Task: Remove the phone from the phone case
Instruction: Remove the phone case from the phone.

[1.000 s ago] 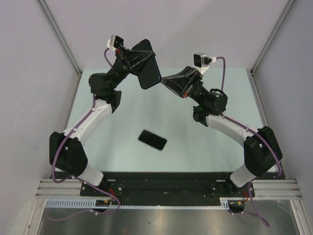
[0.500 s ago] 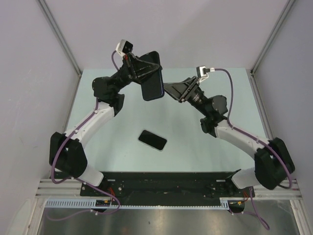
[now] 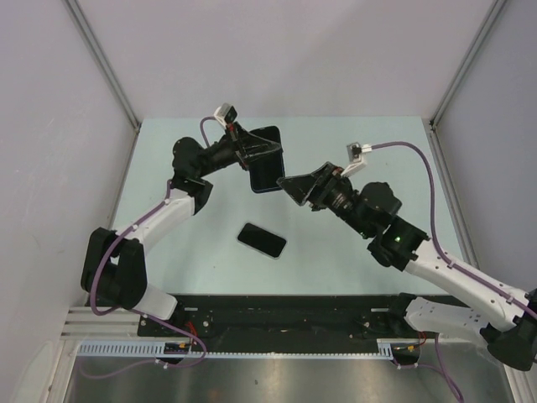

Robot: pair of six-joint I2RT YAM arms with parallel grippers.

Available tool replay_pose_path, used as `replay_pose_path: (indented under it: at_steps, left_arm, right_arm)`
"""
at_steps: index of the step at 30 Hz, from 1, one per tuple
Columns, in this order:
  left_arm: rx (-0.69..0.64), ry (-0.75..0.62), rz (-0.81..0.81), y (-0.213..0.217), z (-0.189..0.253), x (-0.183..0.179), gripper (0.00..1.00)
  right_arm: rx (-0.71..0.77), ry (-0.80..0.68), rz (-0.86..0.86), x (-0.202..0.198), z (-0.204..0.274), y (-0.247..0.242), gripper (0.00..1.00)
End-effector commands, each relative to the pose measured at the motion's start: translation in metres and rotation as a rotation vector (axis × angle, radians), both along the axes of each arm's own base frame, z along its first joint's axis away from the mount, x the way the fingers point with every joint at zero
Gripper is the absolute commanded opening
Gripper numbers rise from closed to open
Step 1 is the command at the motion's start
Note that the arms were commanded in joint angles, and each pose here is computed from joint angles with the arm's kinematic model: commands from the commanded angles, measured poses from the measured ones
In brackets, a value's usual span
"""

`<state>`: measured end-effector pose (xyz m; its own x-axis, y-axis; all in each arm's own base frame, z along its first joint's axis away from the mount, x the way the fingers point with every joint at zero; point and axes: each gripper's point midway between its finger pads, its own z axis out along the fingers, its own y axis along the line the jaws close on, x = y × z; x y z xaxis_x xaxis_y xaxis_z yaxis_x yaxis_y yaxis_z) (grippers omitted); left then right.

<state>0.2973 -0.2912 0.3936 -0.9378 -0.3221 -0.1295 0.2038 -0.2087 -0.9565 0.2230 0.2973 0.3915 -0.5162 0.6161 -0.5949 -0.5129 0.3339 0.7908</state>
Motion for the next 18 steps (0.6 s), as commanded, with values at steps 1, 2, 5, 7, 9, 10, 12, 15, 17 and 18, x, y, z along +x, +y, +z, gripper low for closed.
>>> replay_pose_path:
  at_steps: [1,2,5,7,9,10,12,15,17,18]
  left_arm:
    - [0.002,-0.167,0.035,0.007,0.034,-0.015,0.0]
    - [0.004,-0.171,0.037,0.007,0.035,-0.015,0.0]
    - [0.011,-0.167,0.044,0.007,0.033,-0.014,0.0]
    - [0.012,-0.171,0.041,0.007,0.033,-0.014,0.0]
    - [0.014,-0.175,0.046,0.007,0.033,-0.013,0.0]
    - [0.017,-0.171,0.046,0.007,0.032,-0.012,0.0]
    - [0.025,-0.17,0.051,0.006,0.031,-0.011,0.0]
    - [0.024,-0.173,0.052,0.006,0.032,-0.01,0.0]
    - [0.023,-0.171,0.054,0.005,0.032,-0.009,0.0]
    - [0.024,-0.171,0.052,0.005,0.033,-0.009,0.0]
  right_arm:
    - [-0.143,0.068,-0.112,0.012,-0.037,-0.006,0.69]
    - [-0.145,0.069,-0.123,0.012,-0.037,-0.008,0.69]
    - [-0.15,0.063,-0.161,0.014,-0.035,-0.016,0.68]
    - [-0.15,0.058,-0.183,0.014,-0.033,-0.02,0.66]
    - [-0.161,0.054,-0.193,0.012,-0.033,-0.021,0.66]
    - [-0.159,0.052,-0.203,0.013,-0.032,-0.022,0.66]
    - [-0.192,0.068,-0.21,0.011,-0.041,-0.024,0.65]
    - [-0.207,0.07,-0.218,0.01,-0.042,-0.024,0.65]
    - [-0.213,0.071,-0.221,0.01,-0.042,-0.024,0.65]
    - [-0.225,0.075,-0.224,0.011,-0.044,-0.024,0.65]
